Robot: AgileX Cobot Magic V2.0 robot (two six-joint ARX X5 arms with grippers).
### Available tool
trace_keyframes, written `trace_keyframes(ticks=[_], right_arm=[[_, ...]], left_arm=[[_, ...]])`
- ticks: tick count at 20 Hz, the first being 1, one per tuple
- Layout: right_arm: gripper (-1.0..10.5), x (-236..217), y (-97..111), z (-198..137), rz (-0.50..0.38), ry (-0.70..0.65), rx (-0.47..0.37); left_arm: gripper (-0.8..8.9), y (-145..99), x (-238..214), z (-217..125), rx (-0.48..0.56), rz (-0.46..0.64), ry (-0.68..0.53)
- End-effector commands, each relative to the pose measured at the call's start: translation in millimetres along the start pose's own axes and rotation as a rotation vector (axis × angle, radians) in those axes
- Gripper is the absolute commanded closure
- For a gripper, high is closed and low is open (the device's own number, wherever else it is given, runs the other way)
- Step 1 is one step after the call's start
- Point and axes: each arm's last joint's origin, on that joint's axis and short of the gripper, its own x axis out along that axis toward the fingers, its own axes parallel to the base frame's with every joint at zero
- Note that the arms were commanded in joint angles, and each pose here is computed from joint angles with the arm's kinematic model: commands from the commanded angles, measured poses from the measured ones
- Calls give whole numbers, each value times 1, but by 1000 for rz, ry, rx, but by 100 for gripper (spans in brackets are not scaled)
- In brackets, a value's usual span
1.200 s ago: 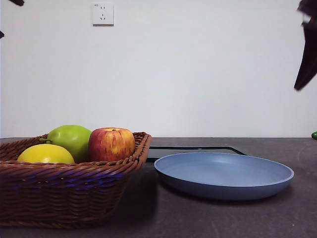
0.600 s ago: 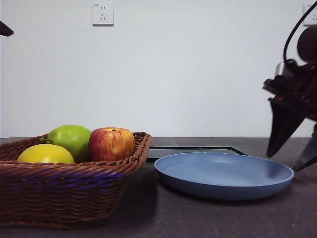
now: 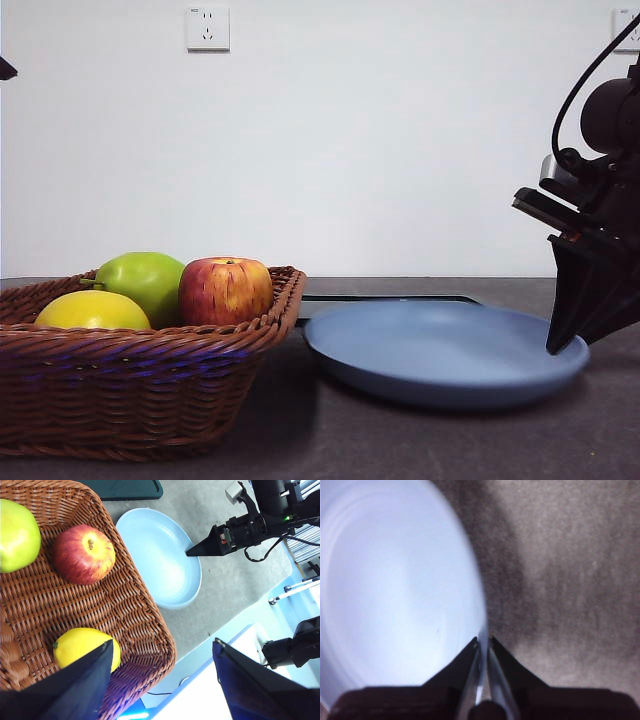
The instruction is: Take the lemon from the basket,put the lemon in the plate,hand out the plate
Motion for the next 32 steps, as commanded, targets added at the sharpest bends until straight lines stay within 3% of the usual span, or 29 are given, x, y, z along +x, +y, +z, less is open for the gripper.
trace_keyframes(ticks=[1,6,12,17,25,32], right_arm=[[941,-1,2,4,6,-8,9],[941,-28,14,2,19,-81,-20],[941,-74,35,-7,36,-229,-90],[941,-98,45,-14,46,-321,-133],[941,-104,47,-17,48,-338,-141],[941,-104,47,-17,49,-336,-144]], left_arm=[[469,-3,-2,2,2,-10,6],[462,-9,3,-1,28,-13,41],[462,-23,16,-13,117,219,117],[463,-38,40,-9,16,314,258],[463,-58,104,14,114,542,507],[404,-48,146,16,47,584,600]])
